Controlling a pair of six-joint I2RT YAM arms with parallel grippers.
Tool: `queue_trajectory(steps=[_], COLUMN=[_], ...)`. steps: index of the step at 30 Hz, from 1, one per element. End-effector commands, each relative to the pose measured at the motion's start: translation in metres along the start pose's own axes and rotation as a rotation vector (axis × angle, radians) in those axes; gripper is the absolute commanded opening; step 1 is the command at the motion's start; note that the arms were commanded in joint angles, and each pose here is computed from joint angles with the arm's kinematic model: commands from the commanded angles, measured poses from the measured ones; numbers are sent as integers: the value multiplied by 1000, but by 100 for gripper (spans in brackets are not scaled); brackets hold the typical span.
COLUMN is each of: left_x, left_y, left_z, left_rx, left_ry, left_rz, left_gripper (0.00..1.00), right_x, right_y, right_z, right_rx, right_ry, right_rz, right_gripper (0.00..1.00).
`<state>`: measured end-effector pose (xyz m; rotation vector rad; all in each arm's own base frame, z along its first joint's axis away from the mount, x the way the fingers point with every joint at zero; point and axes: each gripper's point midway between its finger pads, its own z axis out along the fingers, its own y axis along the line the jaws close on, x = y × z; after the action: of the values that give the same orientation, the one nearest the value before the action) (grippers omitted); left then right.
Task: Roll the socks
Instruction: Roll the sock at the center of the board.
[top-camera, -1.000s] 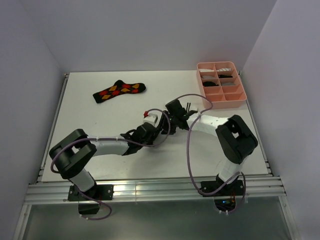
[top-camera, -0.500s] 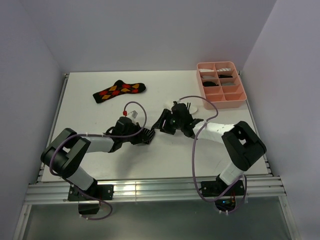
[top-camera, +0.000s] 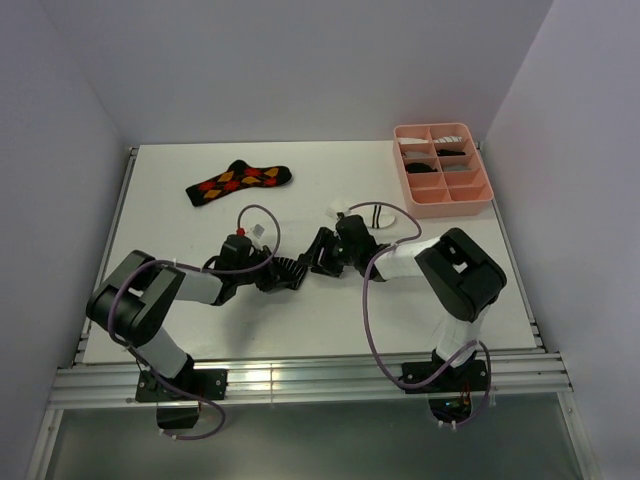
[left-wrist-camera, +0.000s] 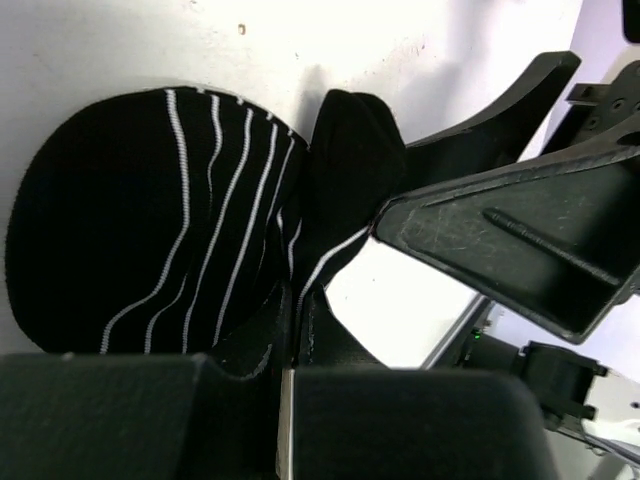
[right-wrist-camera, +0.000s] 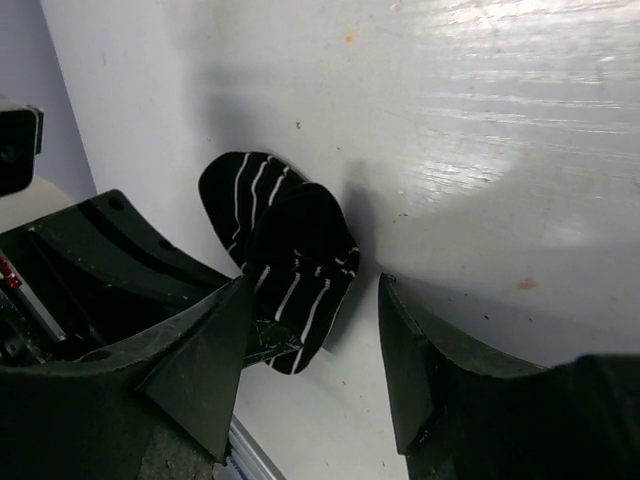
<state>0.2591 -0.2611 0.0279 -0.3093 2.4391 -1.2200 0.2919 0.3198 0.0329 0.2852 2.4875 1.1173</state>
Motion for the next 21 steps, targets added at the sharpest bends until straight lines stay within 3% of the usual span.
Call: queue_trajectory(steps=[1,8,11,12,16,20,21], left_x=[9,8,9,9,5,-5,-5], left_y=[12,14,16,16,16,18,19], left_z=[0,1,1,1,2,0,-4], left_rx=[-15,-9,-13,-14,-30,-92,-117], left_ry=[32,36,41,43,36,4,4], left_rz=[-48,-70,-71,-69,-50,30,45], left_gripper=[1,1,1,1,1,17,28], right_x=[6,17,19,18,17,6,4], right_y=[7,1,-1,-2,-6,-5,-5], right_z=[8,15,16,16,13,9,8], right_rx=[-49,-55,-53,-48,0,70,90], right_ry=[20,71,80,80,88,80,78], right_rz=[-14,-22,-26,-29,-51,-97,-103], right_gripper=[60,53,39,27,1,0,0])
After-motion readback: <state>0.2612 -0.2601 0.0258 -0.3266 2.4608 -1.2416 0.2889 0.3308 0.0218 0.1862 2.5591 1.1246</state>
